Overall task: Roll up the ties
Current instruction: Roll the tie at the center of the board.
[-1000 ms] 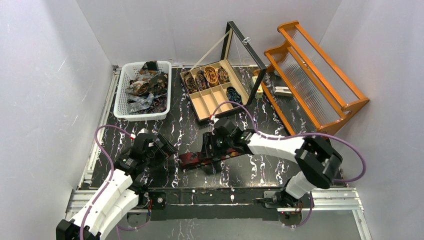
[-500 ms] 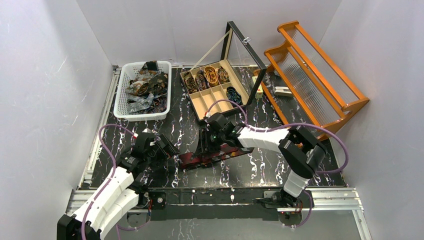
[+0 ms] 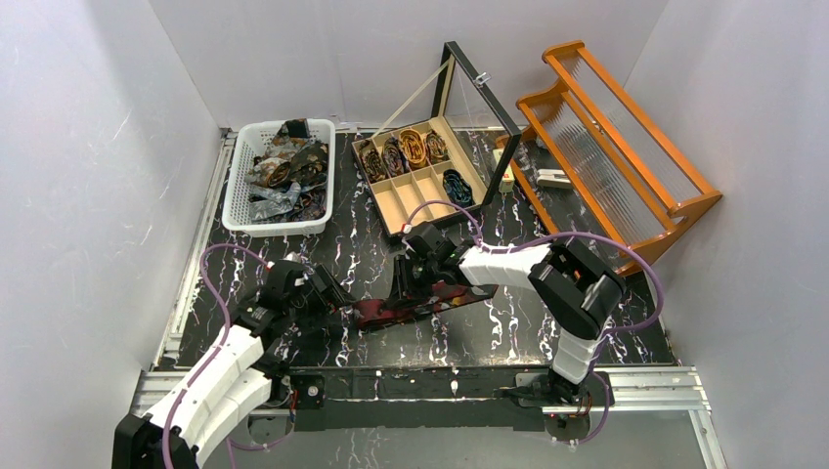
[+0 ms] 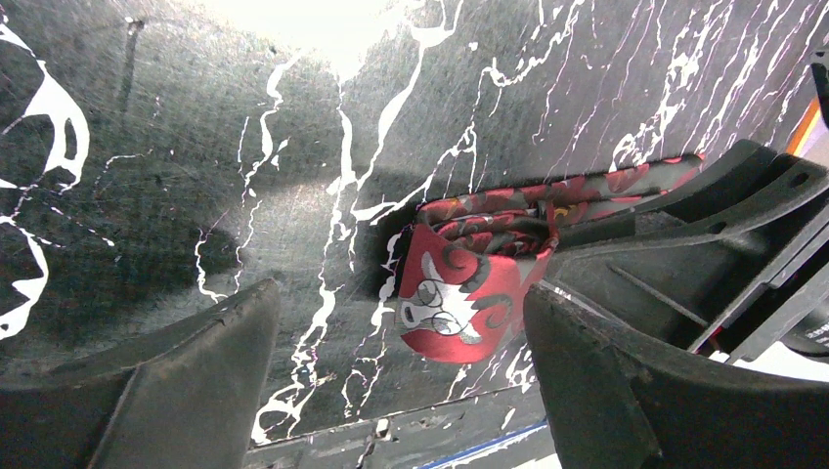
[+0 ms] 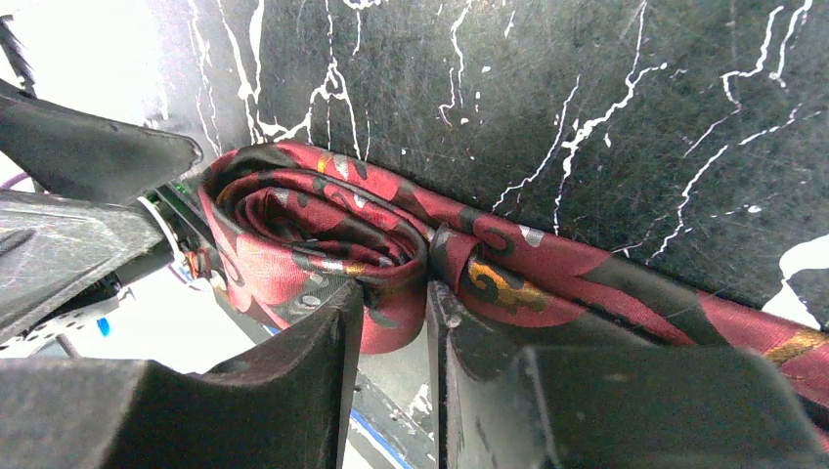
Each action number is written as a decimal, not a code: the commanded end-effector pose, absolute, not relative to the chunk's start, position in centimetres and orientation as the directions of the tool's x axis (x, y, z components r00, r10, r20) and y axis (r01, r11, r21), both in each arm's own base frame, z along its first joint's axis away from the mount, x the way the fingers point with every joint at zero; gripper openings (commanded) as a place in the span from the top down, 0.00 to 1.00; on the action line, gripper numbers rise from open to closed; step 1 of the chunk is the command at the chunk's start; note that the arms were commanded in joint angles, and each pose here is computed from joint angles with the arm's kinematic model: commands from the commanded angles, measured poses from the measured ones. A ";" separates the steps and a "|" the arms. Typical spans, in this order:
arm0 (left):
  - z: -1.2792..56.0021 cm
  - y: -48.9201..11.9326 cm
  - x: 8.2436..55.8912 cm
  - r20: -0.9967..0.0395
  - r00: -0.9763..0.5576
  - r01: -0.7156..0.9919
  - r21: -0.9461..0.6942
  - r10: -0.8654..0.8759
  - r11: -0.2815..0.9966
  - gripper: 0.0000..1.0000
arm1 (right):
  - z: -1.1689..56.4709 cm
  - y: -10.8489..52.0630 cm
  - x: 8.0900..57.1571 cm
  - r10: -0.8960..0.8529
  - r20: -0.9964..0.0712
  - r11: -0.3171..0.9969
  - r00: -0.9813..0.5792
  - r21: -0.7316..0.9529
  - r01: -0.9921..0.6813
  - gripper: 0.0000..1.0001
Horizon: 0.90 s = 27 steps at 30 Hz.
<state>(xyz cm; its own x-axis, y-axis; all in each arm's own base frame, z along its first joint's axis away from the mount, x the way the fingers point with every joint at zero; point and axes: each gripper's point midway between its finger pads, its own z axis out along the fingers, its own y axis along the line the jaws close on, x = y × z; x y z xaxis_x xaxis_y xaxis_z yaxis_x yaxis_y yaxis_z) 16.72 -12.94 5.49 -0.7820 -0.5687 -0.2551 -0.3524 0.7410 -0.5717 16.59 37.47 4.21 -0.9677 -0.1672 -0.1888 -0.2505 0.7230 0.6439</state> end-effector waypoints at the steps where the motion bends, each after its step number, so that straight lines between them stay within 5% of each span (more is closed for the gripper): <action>1: 4.9 -13.6 16.2 -0.224 -0.813 -0.327 -0.588 -0.538 0.739 0.14 | 4.4 37.8 16.6 -0.172 -0.178 0.715 -0.969 0.654 -0.247 0.63; 27: 3.9 -16.5 16.6 -0.241 -0.862 -0.156 -0.710 -0.445 0.687 0.37 | 1.7 36.7 16.5 -0.182 -0.123 0.754 -0.975 0.620 -0.219 0.74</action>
